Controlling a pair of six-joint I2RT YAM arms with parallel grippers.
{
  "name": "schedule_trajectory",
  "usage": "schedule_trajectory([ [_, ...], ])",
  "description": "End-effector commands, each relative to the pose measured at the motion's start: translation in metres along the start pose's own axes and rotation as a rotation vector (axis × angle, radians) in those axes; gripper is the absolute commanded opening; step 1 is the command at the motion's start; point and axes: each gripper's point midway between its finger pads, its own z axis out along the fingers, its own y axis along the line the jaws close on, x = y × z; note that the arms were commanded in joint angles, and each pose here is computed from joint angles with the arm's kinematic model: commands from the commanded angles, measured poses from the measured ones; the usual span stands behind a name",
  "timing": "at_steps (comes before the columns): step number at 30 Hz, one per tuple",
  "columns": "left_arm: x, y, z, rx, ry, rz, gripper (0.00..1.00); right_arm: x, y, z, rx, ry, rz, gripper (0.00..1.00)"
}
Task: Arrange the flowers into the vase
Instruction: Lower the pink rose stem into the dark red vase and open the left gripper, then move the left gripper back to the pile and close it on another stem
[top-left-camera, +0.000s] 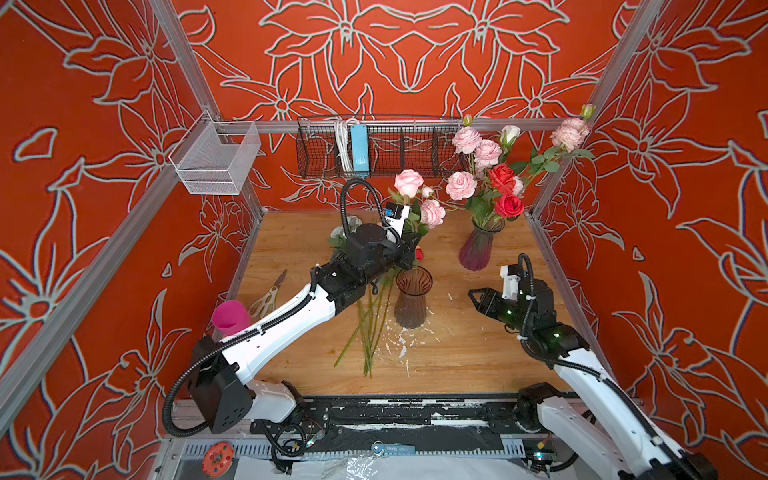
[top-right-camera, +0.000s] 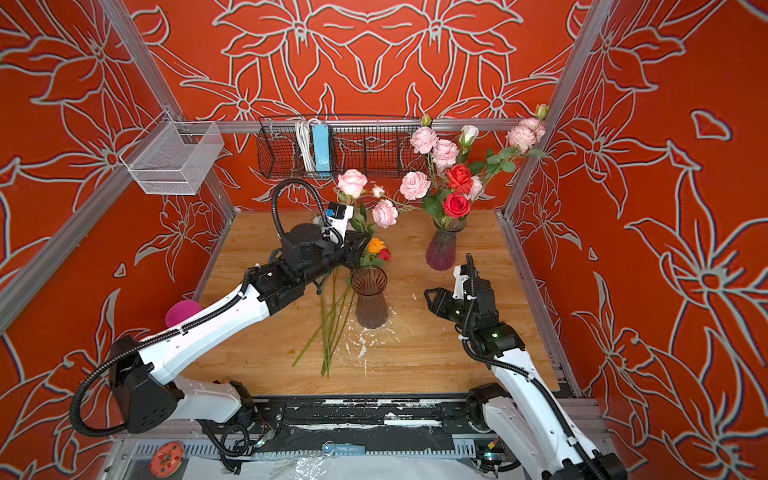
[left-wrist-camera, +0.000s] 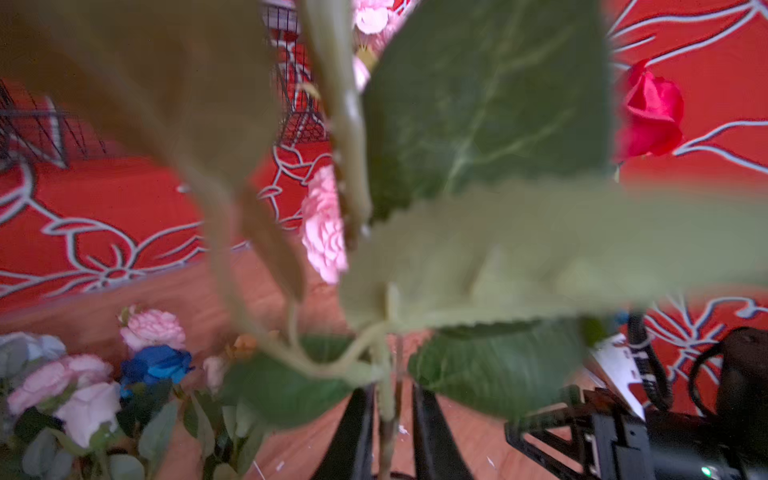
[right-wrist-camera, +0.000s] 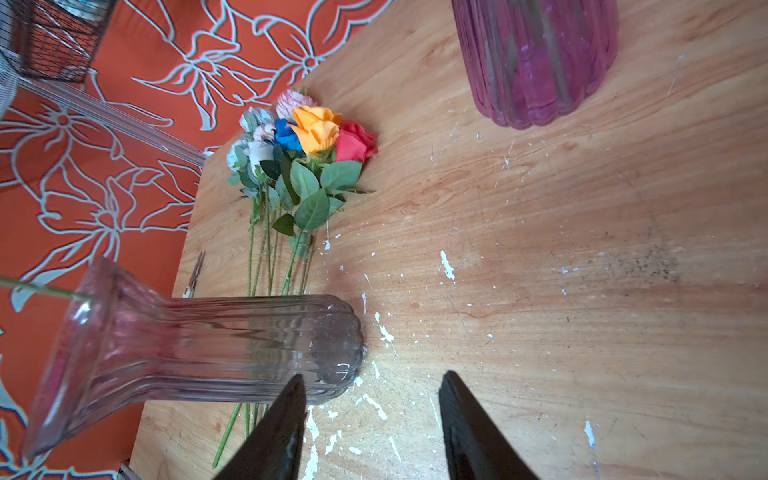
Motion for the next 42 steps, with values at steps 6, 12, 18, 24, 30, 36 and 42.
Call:
schedule_trajectory([
  [6, -0.02, 0.007, -0.045, -0.067, -0.031, 0.019, 0.66, -0.014, 0.018, -0.005, -0.056, -0.039, -0.022, 0.53],
  [12, -0.001, 0.026, -0.075, -0.157, 0.025, 0.018, 0.79, -0.017, 0.017, -0.013, -0.044, -0.063, -0.035, 0.53],
  [18, 0.042, 0.086, -0.098, -0.424, 0.089, -0.097, 0.81, -0.017, 0.019, -0.01, -0.058, -0.065, -0.026, 0.53],
  [24, 0.133, 0.165, -0.082, -0.574, 0.353, -0.471, 0.77, -0.012, 0.015, -0.001, -0.053, -0.036, -0.003, 0.53],
  [30, 0.209, 0.206, -0.04, -0.594, 0.64, -0.64, 0.41, -0.009, 0.014, 0.0, -0.049, -0.021, 0.006, 0.52],
  [36, 0.258, 0.241, -0.011, -0.7, 0.794, -0.667, 0.37, -0.008, 0.011, 0.0, -0.036, -0.019, 0.0, 0.52],
  [42, 0.271, 0.258, 0.008, -0.695, 0.797, -0.685, 0.07, -0.01, 0.009, -0.001, -0.017, -0.018, -0.028, 0.52],
])
